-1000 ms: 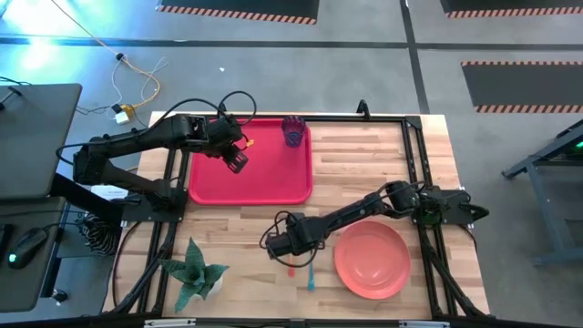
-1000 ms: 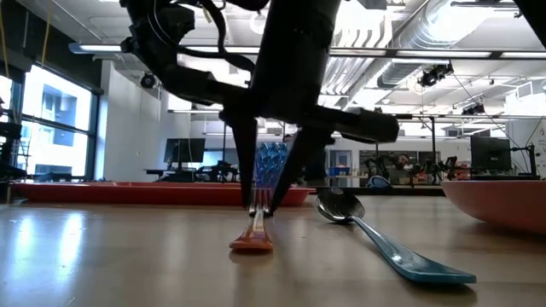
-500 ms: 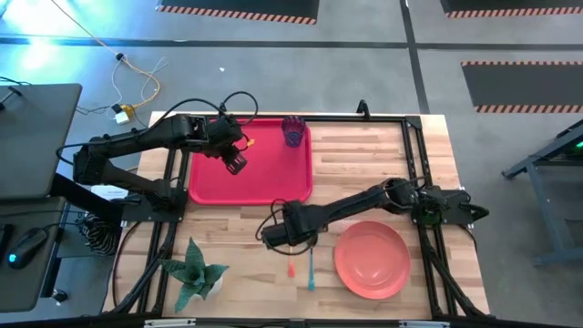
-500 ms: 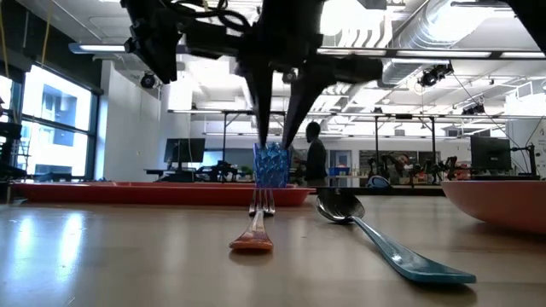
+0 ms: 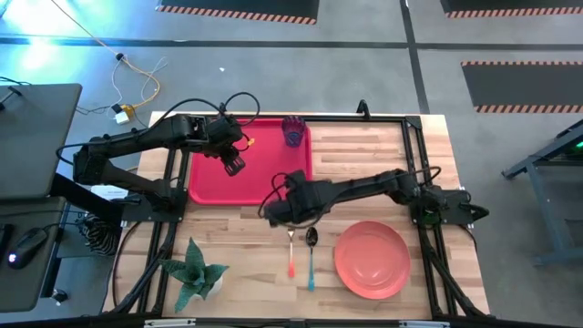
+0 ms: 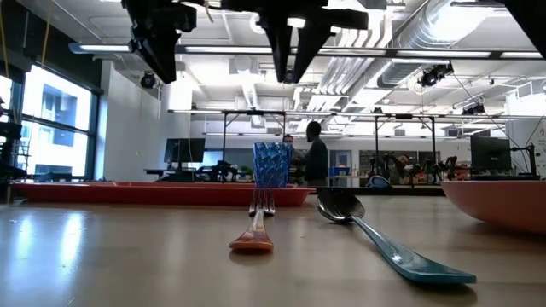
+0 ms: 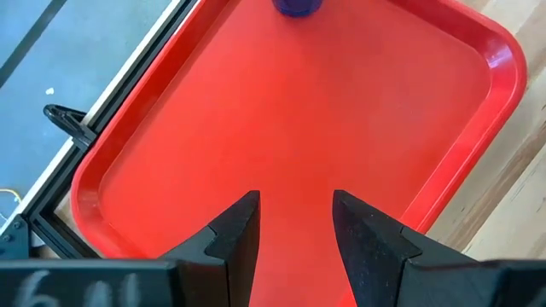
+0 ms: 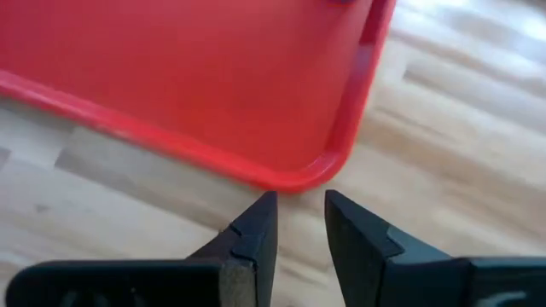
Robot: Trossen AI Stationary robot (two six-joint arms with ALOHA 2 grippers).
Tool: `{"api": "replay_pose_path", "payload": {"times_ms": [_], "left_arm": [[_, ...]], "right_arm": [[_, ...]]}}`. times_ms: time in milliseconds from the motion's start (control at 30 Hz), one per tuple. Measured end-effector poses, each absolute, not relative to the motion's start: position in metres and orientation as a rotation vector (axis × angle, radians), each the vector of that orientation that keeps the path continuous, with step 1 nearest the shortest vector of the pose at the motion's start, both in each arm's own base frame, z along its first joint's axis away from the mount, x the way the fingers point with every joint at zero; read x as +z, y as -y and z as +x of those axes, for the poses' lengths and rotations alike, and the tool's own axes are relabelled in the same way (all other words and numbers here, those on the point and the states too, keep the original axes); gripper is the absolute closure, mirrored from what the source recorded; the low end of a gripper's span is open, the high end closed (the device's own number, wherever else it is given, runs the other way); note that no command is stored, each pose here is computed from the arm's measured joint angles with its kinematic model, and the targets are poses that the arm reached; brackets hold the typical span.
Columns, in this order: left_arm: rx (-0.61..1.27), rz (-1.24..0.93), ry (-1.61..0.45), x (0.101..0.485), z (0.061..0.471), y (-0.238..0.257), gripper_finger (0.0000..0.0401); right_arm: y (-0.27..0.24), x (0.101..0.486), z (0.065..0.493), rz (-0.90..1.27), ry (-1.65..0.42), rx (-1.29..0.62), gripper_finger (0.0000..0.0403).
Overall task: Pick and place plate/cup/fork/spoon on tray
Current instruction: Put the orange fork on the left of the red serving tray
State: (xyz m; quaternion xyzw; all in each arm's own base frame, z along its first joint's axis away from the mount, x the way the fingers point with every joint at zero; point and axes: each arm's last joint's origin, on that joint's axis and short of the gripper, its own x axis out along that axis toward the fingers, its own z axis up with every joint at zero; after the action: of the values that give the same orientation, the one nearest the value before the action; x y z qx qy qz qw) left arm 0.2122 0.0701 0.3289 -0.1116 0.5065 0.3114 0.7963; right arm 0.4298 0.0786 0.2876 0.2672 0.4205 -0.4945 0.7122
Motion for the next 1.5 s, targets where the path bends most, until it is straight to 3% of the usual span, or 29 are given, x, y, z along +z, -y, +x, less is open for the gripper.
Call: {"api": "replay_pose_path", "payload": {"times_ms": [400, 800, 1233, 1500], "left_arm": [[0.736, -0.443, -1.030, 0.329, 0.213, -0.069, 0.0263], [0.734, -0.687, -0.891, 0.332, 0.222, -0.067, 0.0263], [0.699, -0.949, -0.706, 0.340, 0.240, -0.040, 0.0263], [0.620, -1.045, -0.584, 0.346, 0.256, -0.018, 0.0264]], "right_arm": [[-0.035, 0.347, 0.398, 0.272, -0.932, -0.971, 0.0313], [-0.002, 0.435, 0.321, 0.050, -0.829, -0.889, 0.0313], [0.007, 0.421, 0.212, 0.213, -0.820, -0.961, 0.0313], [0.008, 0.412, 0.171, 0.271, -0.807, -0.931, 0.0313]]}}
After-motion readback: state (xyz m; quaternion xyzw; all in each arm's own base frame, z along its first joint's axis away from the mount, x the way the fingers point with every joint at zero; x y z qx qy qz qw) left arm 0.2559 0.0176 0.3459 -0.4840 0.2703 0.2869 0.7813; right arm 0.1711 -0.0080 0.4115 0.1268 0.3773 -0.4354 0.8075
